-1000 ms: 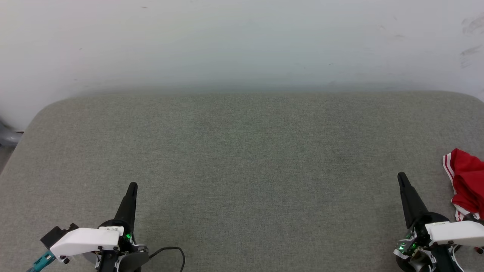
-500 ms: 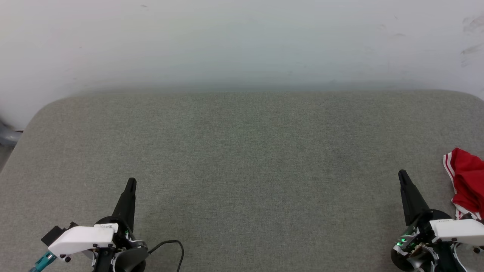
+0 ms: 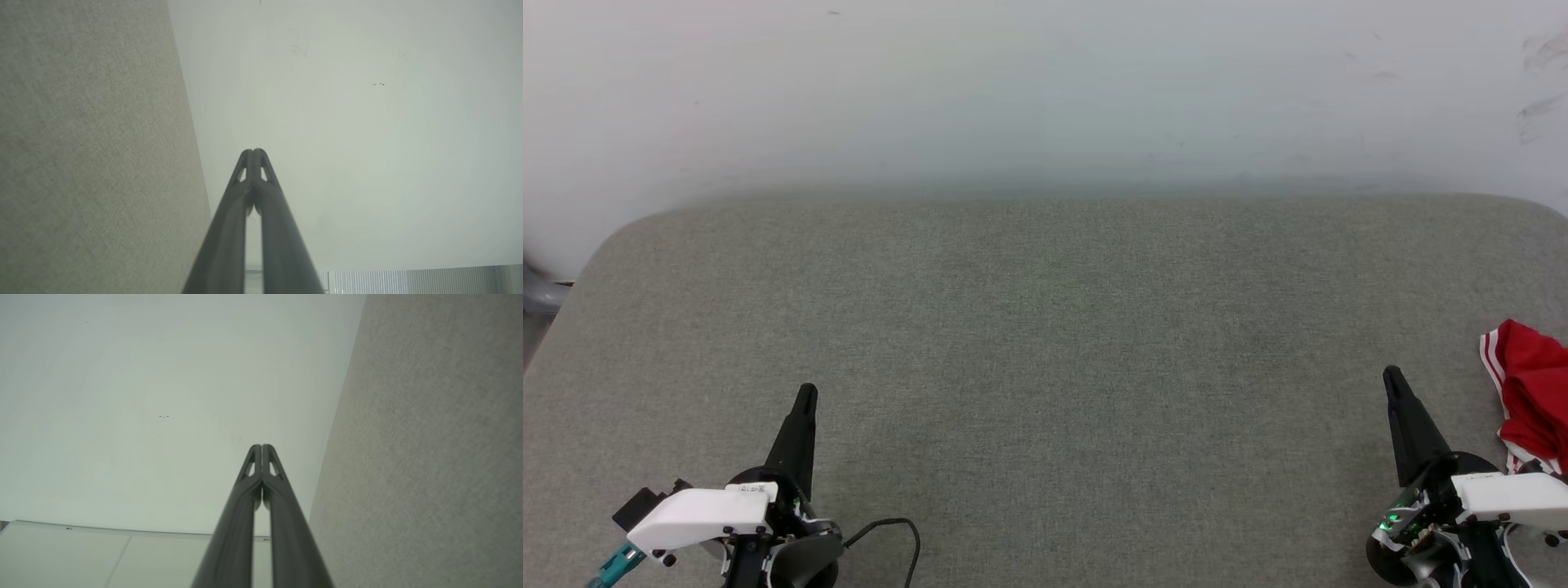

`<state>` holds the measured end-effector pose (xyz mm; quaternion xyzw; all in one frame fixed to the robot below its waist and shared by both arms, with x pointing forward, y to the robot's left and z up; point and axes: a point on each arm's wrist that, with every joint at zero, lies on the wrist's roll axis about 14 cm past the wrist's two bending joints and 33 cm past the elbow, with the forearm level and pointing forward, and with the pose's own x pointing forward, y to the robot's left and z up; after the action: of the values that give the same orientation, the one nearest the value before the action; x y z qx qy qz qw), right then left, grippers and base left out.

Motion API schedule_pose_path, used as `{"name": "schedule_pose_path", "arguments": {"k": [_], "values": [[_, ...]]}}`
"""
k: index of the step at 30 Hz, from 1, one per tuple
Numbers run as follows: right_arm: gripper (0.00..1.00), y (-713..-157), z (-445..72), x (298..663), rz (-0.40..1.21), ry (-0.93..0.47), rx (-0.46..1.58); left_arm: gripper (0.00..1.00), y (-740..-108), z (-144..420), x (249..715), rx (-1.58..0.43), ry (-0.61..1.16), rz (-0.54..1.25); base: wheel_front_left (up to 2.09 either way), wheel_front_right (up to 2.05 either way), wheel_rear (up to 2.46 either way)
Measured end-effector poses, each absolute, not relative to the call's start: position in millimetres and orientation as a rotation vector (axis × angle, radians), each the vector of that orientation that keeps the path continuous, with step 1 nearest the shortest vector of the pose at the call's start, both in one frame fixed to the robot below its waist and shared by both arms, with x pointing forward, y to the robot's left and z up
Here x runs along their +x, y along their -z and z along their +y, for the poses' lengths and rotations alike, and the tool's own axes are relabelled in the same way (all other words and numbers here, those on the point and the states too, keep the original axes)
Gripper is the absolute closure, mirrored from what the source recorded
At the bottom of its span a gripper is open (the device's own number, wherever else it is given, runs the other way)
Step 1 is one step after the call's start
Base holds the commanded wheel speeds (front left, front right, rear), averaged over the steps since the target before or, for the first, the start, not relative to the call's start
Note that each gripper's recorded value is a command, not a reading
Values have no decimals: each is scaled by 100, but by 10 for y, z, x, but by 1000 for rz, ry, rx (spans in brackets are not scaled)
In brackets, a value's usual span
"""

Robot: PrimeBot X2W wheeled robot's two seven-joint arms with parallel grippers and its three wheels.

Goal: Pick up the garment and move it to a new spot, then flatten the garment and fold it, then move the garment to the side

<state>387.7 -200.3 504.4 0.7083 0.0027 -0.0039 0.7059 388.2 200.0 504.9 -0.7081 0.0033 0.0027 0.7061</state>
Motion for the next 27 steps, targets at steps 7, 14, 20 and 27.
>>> {"name": "schedule_pose_path", "arguments": {"k": [7,14,20,27], "values": [[100,-5044,-2004,3876,6,9,1575,100,-5050,2000,3882,-1574,-6,7,0,0,0],[100,-5043,-2002,3876,7,8,1573,100,-5050,2000,3882,-1574,-6,7,0,0,0],[100,-5042,-2004,3876,7,8,1574,100,-5050,2000,3883,-1574,-6,7,0,0,0],[100,-5042,-2005,3875,6,9,1575,100,-5050,2000,3882,-1574,-6,7,0,0,0]]}}
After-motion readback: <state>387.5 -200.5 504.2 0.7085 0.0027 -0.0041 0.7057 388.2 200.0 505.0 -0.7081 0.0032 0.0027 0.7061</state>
